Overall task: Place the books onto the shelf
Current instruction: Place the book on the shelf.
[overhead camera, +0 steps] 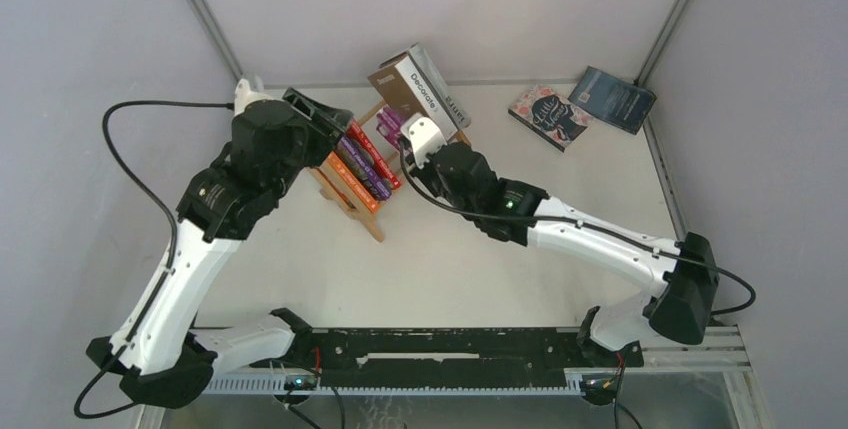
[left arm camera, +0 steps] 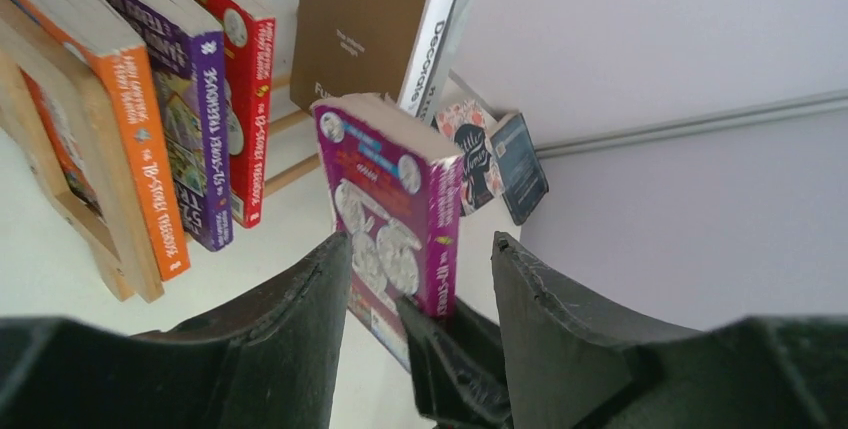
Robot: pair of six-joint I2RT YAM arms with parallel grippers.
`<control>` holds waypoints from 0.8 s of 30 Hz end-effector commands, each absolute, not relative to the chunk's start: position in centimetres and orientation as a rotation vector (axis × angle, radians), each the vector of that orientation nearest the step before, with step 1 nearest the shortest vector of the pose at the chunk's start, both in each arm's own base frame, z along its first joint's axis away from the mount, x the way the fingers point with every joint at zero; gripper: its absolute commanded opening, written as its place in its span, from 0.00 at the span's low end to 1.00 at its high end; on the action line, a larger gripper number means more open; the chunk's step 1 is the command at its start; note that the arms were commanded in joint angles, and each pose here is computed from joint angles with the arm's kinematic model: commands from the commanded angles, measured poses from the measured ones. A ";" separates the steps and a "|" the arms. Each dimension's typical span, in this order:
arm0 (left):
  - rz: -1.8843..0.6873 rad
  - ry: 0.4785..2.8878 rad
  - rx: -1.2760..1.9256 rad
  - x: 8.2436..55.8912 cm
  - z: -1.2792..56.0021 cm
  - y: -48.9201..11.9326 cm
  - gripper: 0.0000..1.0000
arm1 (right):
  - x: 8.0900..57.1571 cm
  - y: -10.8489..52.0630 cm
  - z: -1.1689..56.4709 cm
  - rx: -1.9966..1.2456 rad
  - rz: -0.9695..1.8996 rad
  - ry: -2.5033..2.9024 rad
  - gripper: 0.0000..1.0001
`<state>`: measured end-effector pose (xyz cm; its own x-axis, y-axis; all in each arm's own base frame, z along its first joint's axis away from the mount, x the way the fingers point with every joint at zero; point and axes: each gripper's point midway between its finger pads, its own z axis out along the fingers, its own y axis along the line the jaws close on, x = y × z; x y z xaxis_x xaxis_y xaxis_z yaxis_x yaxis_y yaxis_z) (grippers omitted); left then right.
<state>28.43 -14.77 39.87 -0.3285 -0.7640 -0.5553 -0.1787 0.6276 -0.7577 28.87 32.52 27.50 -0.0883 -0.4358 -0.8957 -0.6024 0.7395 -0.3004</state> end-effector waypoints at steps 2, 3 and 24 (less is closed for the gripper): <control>-0.661 1.718 -0.771 28.0 41.3 -11.8 0.58 | 32.1 35.0 36.2 -0.658 0.299 1.512 0.00; -0.648 1.709 -0.775 28.0 41.2 -11.5 0.58 | 32.6 35.2 36.1 -0.659 0.299 1.514 0.00; -0.474 1.565 -0.770 26.3 40.1 -6.3 0.58 | 42.0 41.4 33.9 -0.590 0.461 1.479 0.00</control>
